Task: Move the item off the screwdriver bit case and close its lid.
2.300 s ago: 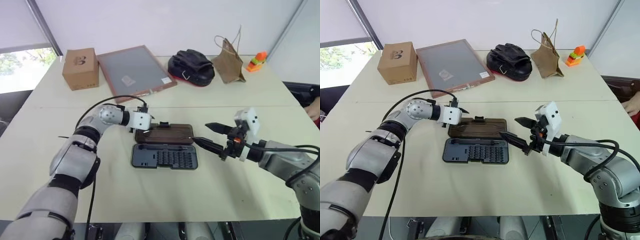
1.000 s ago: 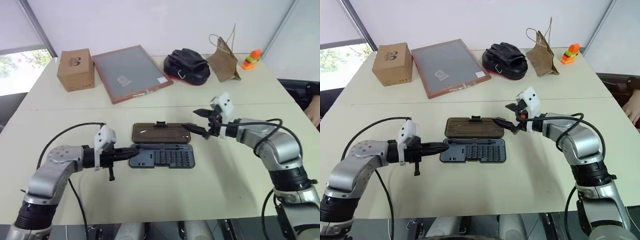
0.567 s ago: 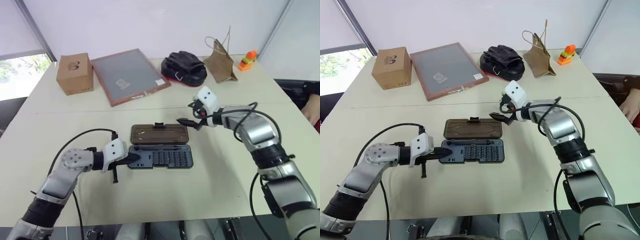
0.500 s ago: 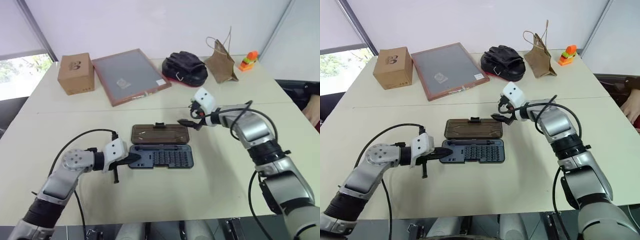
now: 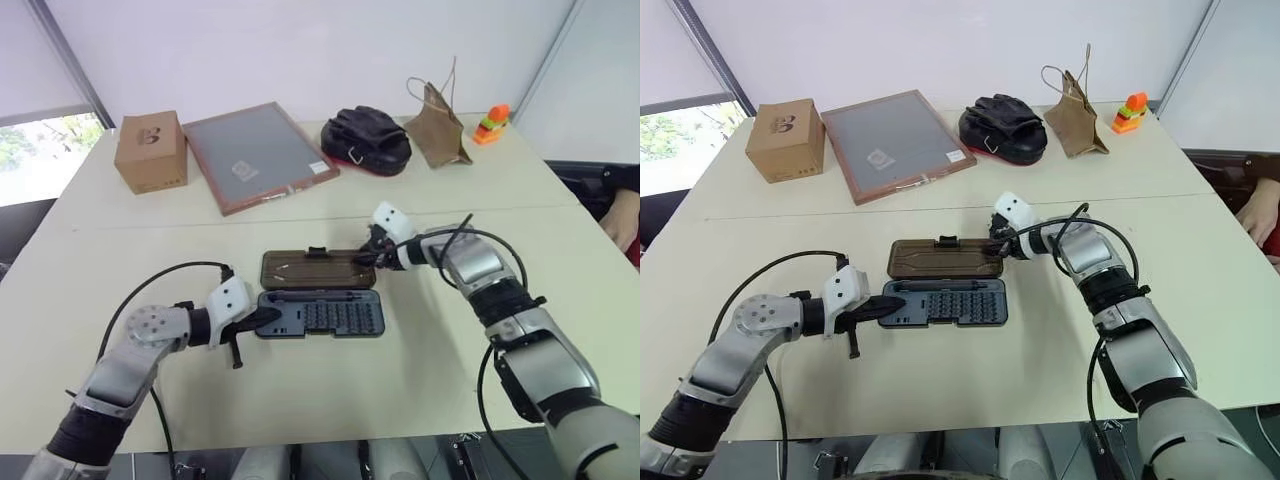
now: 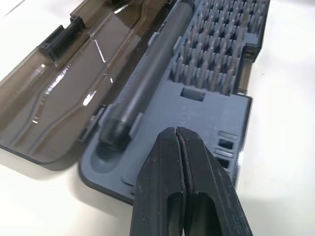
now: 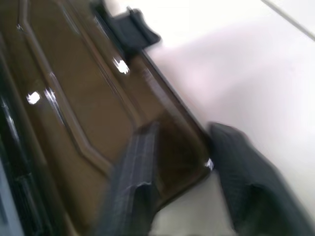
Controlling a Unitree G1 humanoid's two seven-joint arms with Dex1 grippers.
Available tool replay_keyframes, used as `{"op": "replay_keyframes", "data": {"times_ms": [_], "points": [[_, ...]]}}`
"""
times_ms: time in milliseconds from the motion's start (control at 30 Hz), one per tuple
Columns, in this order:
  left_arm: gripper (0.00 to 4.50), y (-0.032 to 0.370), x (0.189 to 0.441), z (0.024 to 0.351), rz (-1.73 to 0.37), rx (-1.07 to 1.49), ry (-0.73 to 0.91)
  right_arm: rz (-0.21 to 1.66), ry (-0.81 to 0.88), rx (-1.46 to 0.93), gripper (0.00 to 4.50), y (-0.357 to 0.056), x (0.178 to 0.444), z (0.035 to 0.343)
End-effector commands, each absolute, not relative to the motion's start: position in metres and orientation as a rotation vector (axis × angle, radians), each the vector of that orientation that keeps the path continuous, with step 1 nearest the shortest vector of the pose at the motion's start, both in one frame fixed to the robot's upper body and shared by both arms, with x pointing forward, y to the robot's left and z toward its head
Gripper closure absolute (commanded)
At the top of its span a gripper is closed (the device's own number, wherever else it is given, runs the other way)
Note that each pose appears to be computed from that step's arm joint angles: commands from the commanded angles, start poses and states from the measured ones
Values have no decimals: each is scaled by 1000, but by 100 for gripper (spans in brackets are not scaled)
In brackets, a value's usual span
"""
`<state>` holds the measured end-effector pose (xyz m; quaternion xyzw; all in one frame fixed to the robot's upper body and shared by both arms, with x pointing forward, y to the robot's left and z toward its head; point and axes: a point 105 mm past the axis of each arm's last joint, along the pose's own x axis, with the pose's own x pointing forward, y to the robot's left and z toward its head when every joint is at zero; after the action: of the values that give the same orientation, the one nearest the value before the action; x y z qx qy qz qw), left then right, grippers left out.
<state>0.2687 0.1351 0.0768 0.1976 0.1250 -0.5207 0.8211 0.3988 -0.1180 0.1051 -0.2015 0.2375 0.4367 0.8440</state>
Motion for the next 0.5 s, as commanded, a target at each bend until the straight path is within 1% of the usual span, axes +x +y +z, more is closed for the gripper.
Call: {"op": "replay_keyframes", "data": {"times_ms": [33,133,333,433,500], "points": [[450,139,260,57,-1098,346,379,1008,521,-445,445,-107,391,96],[450,138,260,56,-1100,342,385,1033,477,-490,445,-105,391,100],[450,135,260,56,-1101,329,391,1009,191,-750,445,-104,397,138],[450,134,261,55,-1103,321,393,982,95,-819,445,-107,392,157],[450,133,261,55,-1106,312,394,985,54,-855,445,-107,383,164]]}}
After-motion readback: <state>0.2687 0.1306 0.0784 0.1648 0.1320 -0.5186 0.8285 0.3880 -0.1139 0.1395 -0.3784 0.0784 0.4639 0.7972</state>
